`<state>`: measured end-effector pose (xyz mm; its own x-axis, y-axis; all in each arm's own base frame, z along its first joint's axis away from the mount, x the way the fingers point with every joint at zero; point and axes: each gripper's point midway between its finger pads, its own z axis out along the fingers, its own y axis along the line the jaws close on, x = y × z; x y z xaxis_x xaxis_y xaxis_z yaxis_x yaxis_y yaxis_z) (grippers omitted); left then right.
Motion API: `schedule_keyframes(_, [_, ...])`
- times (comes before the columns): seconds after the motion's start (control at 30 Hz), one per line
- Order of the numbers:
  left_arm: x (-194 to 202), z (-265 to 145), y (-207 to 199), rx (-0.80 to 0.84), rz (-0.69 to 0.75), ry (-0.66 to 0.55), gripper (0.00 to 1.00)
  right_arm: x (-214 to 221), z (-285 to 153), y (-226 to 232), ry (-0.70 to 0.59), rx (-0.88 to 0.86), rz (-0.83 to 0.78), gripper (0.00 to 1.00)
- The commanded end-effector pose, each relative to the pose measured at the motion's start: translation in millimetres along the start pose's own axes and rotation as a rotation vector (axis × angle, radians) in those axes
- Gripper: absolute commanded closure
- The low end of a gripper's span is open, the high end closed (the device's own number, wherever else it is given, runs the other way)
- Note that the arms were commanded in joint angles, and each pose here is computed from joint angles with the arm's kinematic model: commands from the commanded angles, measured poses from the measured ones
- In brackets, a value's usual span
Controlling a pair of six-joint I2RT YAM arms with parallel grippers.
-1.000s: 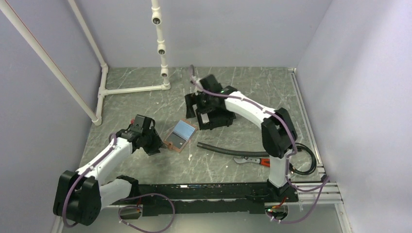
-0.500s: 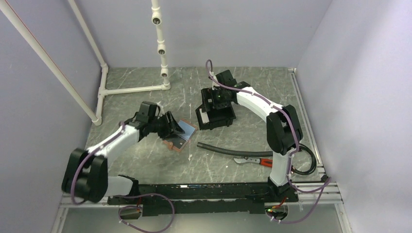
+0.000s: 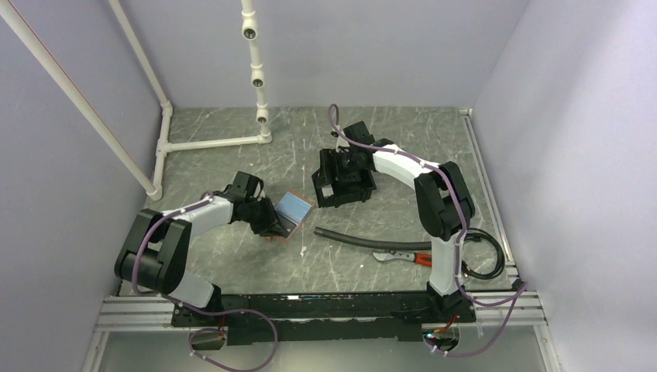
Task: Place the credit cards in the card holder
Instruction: Pick up the credit card from the storage box.
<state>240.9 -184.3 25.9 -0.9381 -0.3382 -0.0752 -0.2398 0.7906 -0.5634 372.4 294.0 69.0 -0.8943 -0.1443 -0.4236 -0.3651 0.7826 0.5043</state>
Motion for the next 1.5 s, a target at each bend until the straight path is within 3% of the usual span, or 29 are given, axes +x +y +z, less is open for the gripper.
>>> schedule_keyframes(0.0, [21, -8, 47, -0.191, -0.041, 0.009, 0.75, -9, 3, 20, -0.032, -0.110, 0.012, 0.18])
schedule_keyframes(0.17, [29, -19, 64, -0.265, -0.085, 0.009, 0.78, -8, 2, 27, -0.028, -0.143, 0.017, 0.25])
schedule_keyframes(0.33, [23, -40, 67, -0.298, -0.089, -0.051, 0.75, -9, 0, 35, -0.027, -0.188, 0.025, 0.38])
schedule_keyframes(0.87, [8, -87, 24, -0.169, -0.014, -0.184, 0.67, -16, -10, 26, -0.056, -0.098, 0.007, 0.96])
schedule_keyframes(1.07, [-2, -95, 6, -0.116, 0.013, -0.212, 0.62, -25, -35, 14, -0.105, 0.035, -0.027, 1.00])
schedule_keyframes(1.23, [-10, -95, -42, 0.098, 0.068, -0.176, 0.43, -38, -60, 13, -0.178, 0.100, -0.076, 1.00])
schedule_keyframes(1.37, [-18, -103, -86, 0.350, 0.116, -0.135, 0.36, -48, -83, 35, -0.237, 0.042, -0.097, 1.00])
schedule_keyframes(1.47, [-23, -120, -119, 0.549, 0.158, -0.131, 0.33, -47, -93, 70, -0.234, -0.132, -0.096, 1.00])
